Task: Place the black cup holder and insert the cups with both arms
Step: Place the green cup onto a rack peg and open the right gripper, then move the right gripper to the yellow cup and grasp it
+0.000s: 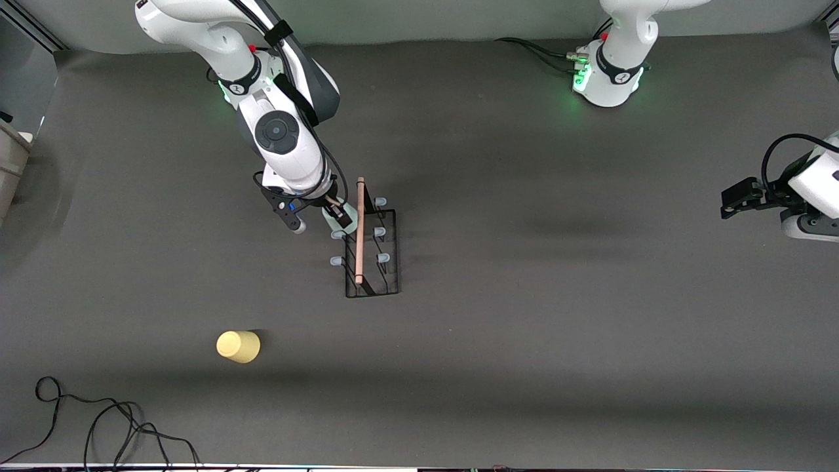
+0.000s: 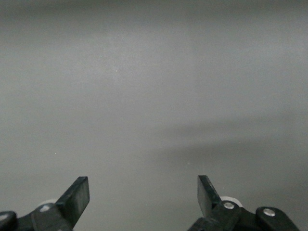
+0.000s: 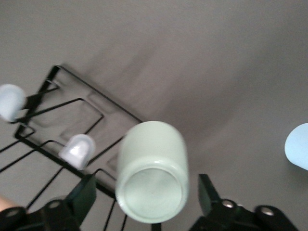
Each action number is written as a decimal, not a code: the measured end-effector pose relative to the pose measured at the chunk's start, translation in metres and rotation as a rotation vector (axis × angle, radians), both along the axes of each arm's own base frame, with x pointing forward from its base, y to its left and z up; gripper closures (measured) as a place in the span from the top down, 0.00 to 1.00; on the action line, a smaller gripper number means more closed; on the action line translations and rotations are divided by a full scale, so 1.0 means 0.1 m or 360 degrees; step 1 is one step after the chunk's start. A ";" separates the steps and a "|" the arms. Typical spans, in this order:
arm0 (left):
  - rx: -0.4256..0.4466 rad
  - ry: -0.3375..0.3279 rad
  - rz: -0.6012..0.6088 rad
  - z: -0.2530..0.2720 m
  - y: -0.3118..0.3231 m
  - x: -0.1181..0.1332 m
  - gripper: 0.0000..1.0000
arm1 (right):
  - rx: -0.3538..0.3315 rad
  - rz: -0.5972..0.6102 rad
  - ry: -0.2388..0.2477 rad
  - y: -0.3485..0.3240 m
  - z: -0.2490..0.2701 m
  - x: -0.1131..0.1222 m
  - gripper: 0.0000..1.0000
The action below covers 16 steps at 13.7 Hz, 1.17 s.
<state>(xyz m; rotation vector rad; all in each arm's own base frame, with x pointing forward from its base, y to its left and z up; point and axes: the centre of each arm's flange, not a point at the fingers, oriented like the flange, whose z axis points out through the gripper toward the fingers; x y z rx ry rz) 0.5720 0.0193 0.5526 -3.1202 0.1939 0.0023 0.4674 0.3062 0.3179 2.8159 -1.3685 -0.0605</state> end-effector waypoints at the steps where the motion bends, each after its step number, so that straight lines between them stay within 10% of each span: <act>1: 0.0000 0.0000 0.0000 0.00 0.00 0.00 1.00 | -0.0006 0.0000 0.0012 0.02 0.13 0.04 1.00; 9: 0.0000 0.0001 0.0001 0.00 0.00 0.00 1.00 | -0.0042 0.0375 0.0080 -0.53 1.94 0.72 1.00; 16: -0.0001 0.0001 0.0003 0.00 0.01 0.00 1.00 | -0.0072 0.1249 -0.0053 -2.75 1.71 1.63 1.00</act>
